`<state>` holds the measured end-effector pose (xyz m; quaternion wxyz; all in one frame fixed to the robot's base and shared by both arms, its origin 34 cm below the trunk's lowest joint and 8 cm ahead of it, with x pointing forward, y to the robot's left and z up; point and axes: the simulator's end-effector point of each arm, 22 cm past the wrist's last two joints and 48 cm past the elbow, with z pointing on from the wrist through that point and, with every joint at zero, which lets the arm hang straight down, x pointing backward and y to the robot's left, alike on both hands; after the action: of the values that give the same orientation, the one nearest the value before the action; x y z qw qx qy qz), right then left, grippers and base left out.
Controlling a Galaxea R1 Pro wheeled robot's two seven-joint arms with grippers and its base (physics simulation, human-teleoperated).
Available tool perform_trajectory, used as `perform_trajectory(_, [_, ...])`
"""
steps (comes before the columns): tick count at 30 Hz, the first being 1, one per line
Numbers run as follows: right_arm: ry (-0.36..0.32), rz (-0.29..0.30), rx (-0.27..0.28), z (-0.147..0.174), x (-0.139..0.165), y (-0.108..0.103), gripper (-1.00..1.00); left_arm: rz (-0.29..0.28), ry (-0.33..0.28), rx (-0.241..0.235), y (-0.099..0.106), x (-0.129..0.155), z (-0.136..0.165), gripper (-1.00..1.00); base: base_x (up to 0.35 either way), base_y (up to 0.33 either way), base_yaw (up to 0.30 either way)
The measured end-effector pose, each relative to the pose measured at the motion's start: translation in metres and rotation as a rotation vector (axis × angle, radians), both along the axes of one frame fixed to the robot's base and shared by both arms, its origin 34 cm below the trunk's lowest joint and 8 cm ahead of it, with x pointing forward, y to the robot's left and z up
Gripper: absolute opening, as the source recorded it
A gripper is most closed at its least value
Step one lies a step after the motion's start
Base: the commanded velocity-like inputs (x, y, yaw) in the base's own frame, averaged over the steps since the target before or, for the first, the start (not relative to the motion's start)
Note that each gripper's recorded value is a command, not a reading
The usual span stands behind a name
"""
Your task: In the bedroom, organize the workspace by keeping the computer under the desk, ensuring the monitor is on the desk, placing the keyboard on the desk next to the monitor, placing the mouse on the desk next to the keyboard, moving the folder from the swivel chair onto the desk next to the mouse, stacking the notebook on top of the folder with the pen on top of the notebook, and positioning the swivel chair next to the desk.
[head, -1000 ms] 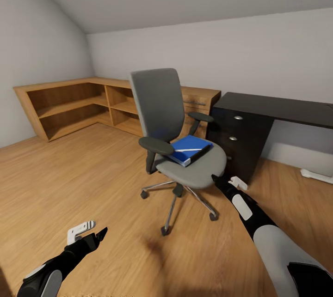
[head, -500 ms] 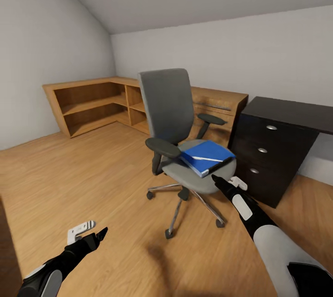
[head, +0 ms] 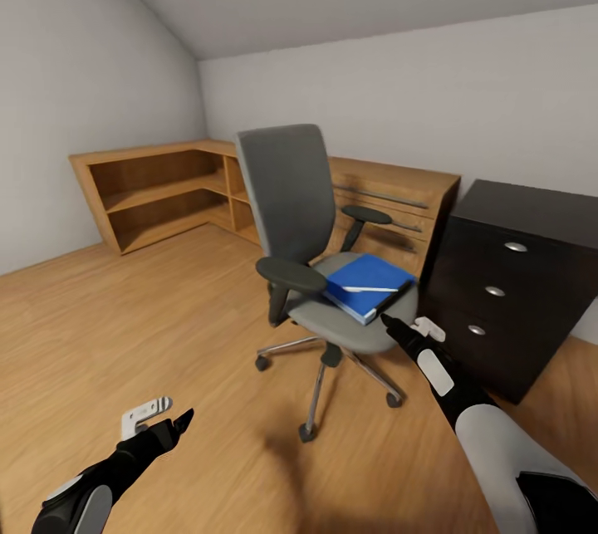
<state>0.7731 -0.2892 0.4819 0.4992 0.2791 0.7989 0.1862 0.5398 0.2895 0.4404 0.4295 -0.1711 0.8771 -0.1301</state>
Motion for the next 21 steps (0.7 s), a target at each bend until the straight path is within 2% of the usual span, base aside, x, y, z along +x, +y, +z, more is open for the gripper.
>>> perform_trajectory(10, [0.000,0.003,0.006,0.0000,0.0002,0.0020,1.00,0.000,0.001,0.000,-0.0001,-0.0001,-0.0004,1.00,0.202,0.000,0.000])
perform_trajectory(12, [0.002,0.004,0.004,-0.0010,0.0000,0.0020,1.00,-0.001,0.004,-0.001,-0.0003,-0.0003,-0.0010,1.00,-0.067,0.000,0.000])
perform_trajectory(16, [-0.001,0.002,0.003,-0.0007,0.0005,0.0015,1.00,-0.003,0.006,-0.002,-0.0012,-0.0005,-0.0017,1.00,-0.294,0.000,0.000])
perform_trajectory(21, [0.001,0.003,0.004,-0.0010,0.0001,0.0019,1.00,-0.003,0.006,-0.003,-0.0013,-0.0005,-0.0014,1.00,-0.078,0.000,0.016])
